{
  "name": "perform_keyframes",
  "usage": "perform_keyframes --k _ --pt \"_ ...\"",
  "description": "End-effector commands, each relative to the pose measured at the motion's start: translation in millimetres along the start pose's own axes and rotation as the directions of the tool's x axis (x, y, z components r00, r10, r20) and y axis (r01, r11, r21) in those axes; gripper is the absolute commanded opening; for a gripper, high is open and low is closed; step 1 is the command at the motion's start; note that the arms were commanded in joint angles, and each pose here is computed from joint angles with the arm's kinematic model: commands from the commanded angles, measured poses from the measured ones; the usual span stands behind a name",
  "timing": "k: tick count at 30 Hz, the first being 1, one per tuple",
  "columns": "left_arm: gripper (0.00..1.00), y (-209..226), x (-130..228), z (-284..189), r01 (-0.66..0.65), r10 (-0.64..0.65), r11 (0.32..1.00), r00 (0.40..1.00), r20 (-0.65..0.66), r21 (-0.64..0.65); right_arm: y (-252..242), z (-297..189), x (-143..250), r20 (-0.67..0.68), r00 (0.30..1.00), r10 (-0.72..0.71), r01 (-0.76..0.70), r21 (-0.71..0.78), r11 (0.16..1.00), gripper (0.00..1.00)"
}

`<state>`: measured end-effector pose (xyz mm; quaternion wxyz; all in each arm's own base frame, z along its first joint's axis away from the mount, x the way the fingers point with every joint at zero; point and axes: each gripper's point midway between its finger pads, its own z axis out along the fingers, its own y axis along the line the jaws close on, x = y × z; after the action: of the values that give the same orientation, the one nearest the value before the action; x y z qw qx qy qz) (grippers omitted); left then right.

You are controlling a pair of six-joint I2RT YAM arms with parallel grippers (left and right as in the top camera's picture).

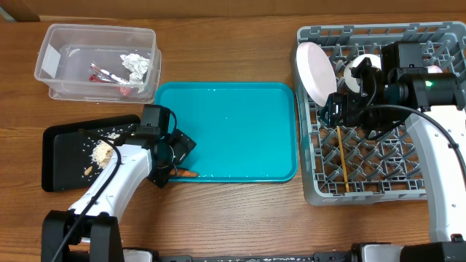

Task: Sort waste into correct bins and load items into the dishwasher
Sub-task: 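Reach the left gripper down to the carrot on the teal tray and grasp it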

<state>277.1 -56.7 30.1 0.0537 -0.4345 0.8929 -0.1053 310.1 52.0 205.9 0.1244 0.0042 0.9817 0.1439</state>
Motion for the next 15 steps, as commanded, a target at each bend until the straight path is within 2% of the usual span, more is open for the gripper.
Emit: perform_keyframes --k 1,13,15 --pt "1.0 5.5 -0.1 7.5 0.018 -0.018 0.999 1.0 0.007 -0.032 1.8 -9.1 -4.6 0.034 0.999 -0.003 0.003 -0.001 1.0 1.0" --pt "1.0 12.4 2.8 31.6 0.034 -0.037 0.996 0.999 -0.033 -0.086 1.8 -9.0 -3.6 0.03 1.0 -0.002 0.002 -0.001 1.0 1.0" --pt "0.96 9.2 1.0 32.0 0.032 -0.034 0.997 0.999 -0.027 -0.073 1.8 -9.0 -3.6 0.03 1.0 -0.002 0.002 -0.001 1.0 1.0"
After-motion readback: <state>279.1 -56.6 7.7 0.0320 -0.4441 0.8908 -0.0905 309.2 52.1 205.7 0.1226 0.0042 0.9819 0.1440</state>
